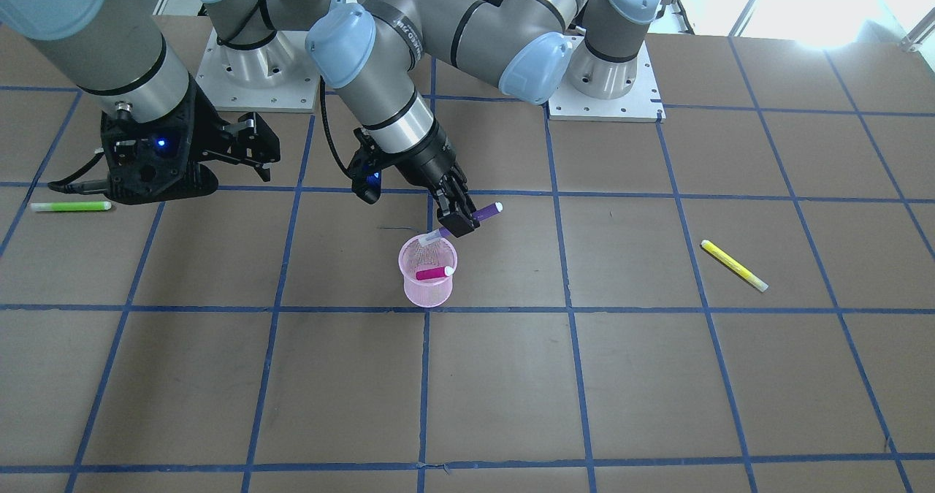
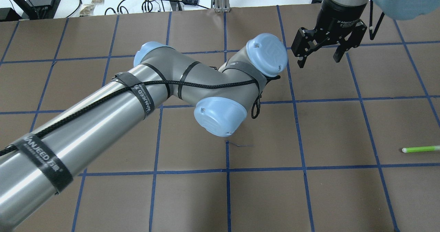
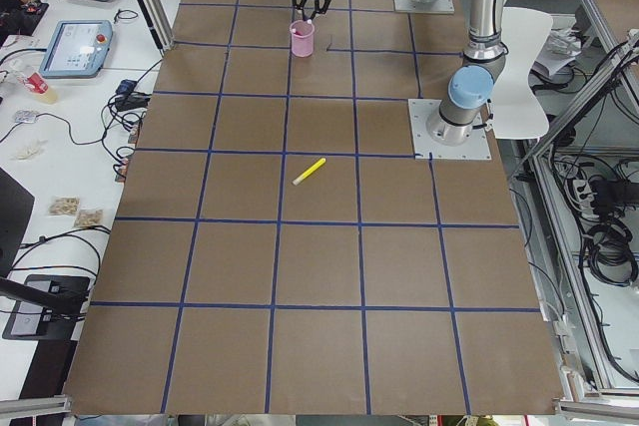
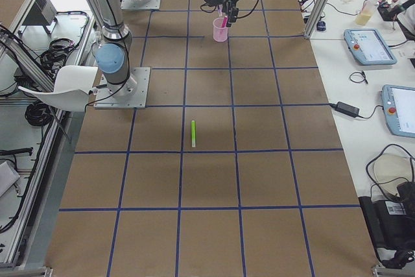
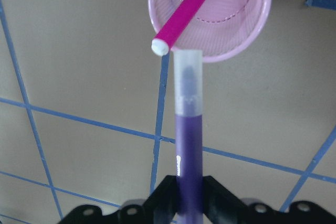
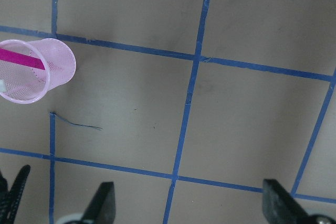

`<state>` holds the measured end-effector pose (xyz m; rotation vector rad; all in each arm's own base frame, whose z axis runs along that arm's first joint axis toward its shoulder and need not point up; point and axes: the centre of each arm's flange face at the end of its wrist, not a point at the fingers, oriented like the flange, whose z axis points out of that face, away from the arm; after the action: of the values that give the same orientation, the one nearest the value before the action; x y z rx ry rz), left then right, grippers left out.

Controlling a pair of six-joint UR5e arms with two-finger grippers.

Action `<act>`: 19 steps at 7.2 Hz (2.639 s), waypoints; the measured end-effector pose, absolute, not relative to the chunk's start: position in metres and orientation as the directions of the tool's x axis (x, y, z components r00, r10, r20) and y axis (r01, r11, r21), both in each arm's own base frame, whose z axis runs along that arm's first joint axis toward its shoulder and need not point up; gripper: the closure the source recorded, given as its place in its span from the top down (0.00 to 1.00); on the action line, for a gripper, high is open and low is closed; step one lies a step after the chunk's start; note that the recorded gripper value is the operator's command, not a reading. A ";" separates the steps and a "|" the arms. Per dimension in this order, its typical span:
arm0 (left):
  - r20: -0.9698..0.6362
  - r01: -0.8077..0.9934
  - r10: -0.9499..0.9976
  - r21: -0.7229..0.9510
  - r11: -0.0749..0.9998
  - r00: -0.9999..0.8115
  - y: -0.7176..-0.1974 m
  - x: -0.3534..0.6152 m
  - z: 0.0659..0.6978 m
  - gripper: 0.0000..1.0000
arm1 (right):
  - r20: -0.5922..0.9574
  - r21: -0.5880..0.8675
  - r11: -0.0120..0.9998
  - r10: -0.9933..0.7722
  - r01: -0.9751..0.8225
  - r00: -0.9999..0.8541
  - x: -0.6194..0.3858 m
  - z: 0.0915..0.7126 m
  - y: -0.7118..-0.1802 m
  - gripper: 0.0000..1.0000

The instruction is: Insert purple and pink pens into pink cup

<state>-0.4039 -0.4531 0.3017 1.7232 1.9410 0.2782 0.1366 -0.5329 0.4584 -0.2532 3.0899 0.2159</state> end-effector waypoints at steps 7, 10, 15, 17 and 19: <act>-0.245 0.815 0.969 0.565 0.127 0.019 -0.459 -0.436 0.249 0.67 | -0.018 0.092 0.986 -0.135 -0.136 -0.991 0.111 0.452 -0.547 1.00; -0.244 0.811 0.970 0.571 0.127 0.020 -0.463 -0.439 0.243 1.00 | -0.019 0.100 0.986 -0.130 -0.131 -0.991 0.109 0.448 -0.547 1.00; -0.362 0.844 0.924 0.453 0.287 -0.120 -0.471 -0.391 0.351 1.00 | -0.022 0.110 0.986 -0.123 -0.124 -0.992 0.109 0.442 -0.546 1.00; -0.388 0.833 0.859 0.306 0.461 -0.333 -0.497 -0.300 0.424 1.00 | -0.021 0.106 0.987 -0.118 -0.119 -0.993 0.110 0.445 -0.544 1.00; -0.319 0.752 0.739 0.107 0.650 -0.594 -0.511 -0.198 0.472 1.00 | -0.019 0.096 0.989 -0.107 -0.108 -0.994 0.115 0.451 -0.542 1.00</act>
<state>-0.1984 -0.5115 0.4722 1.1873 2.5363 -0.0556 0.1147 -0.5417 0.4506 -0.1683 3.1197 0.1522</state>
